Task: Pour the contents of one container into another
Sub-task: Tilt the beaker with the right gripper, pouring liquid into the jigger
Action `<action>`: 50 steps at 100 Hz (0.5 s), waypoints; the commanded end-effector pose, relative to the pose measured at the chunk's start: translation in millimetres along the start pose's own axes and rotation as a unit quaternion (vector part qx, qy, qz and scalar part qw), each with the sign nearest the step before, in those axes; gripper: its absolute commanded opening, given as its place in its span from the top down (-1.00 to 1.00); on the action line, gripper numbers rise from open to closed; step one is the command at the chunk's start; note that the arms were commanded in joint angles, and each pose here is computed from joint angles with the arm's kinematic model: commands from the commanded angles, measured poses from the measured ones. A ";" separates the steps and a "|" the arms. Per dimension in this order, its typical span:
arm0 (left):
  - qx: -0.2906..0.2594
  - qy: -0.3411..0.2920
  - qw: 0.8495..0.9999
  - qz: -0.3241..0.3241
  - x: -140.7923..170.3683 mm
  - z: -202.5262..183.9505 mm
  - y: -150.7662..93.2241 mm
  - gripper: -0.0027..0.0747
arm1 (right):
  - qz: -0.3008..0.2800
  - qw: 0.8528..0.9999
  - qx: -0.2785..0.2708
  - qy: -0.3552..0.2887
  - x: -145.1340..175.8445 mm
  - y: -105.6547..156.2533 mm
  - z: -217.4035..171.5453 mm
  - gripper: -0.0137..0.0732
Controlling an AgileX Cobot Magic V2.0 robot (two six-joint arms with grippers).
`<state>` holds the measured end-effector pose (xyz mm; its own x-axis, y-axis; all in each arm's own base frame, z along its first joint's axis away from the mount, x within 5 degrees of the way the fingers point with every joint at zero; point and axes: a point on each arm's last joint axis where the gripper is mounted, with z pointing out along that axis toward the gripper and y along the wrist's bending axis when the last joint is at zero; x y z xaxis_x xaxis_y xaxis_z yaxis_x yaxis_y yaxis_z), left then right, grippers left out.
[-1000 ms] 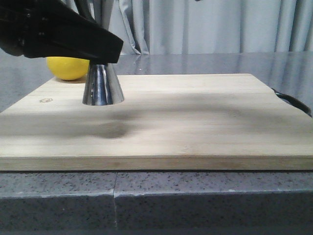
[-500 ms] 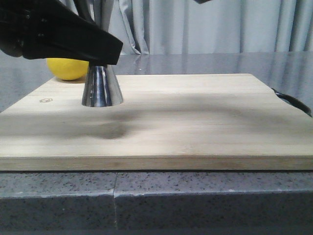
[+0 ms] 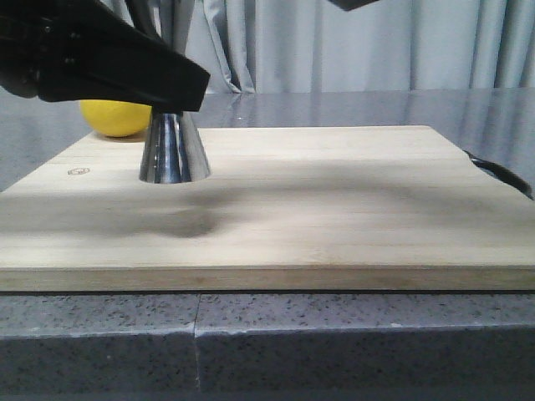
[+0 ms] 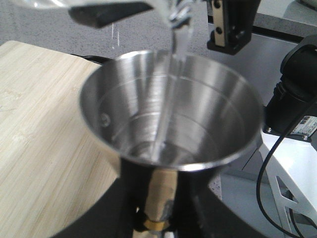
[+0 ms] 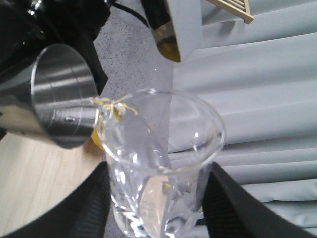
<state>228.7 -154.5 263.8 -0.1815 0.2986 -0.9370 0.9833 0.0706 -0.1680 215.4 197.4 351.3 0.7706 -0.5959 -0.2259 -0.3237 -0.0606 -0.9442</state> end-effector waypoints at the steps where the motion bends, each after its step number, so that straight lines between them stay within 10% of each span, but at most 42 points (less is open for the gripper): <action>1: 0.013 -0.048 0.999 0.011 -21.5 -3.2 -7.0 0.98 | -0.005 0.999 0.040 -0.005 -7.6 -21.5 -12.9 0.17; 50: 0.014 -0.047 0.999 0.011 -21.3 -3.2 -7.1 0.98 | -0.021 0.999 0.038 -0.002 -7.1 -21.4 -12.9 0.17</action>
<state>228.6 -154.4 263.6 -0.1804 0.3011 -0.9364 0.9835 0.0695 -0.1671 215.4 197.4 351.8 0.7768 -0.5955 -0.2051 -0.3085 -0.0760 -0.9482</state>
